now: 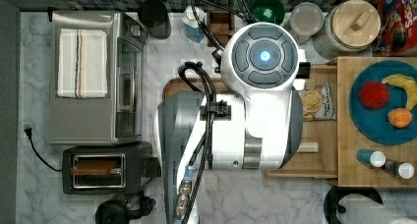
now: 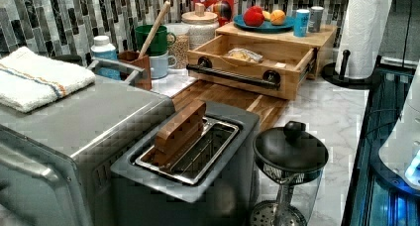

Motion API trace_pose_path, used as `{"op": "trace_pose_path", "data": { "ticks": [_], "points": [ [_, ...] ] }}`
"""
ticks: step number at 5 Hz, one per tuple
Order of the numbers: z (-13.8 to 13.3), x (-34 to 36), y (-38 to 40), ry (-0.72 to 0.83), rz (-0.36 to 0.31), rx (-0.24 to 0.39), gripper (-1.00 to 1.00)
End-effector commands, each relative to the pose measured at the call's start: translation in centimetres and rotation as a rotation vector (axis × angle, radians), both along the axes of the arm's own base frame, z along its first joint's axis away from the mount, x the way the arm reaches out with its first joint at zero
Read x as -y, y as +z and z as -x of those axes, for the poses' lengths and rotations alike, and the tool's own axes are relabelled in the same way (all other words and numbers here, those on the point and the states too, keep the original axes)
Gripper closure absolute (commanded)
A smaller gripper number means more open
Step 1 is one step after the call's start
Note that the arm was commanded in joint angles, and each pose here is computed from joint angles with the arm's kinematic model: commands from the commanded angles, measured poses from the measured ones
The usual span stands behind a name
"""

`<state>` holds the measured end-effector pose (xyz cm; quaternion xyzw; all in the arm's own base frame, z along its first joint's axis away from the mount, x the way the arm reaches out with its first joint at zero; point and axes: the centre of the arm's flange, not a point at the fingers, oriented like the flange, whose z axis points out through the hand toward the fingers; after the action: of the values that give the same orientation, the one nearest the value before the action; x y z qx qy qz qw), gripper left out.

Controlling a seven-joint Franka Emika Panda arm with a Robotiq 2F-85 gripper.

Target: Close the drawer.

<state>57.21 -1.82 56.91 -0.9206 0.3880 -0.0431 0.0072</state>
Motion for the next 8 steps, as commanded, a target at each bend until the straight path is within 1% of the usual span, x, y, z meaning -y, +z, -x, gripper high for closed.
{"op": "trace_pose_path", "data": {
  "ticks": [1, 2, 3, 4, 5, 6, 7, 8],
  "points": [
    [0.0, 0.0, 0.0, 0.001, 0.0, 0.0, -1.0],
    [0.0, 0.0, 0.0, 0.001, 0.0, 0.0, -1.0],
    [0.3, -1.5, -1.0, 0.148, 0.019, 0.036, -1.0],
    [0.7, -5.7, -2.4, 0.293, 0.061, 0.058, -1.0],
    [1.4, -8.7, -4.1, 0.441, 0.082, 0.051, -1.0],
    [2.5, -10.1, -5.8, 0.583, 0.06, 0.048, -1.0],
    [4.2, -11.0, -8.0, 0.698, 0.078, 0.024, -0.41],
    [5.5, -11.0, -11.0, 0.742, 0.12, 0.021, 1.0]
  ]
}}
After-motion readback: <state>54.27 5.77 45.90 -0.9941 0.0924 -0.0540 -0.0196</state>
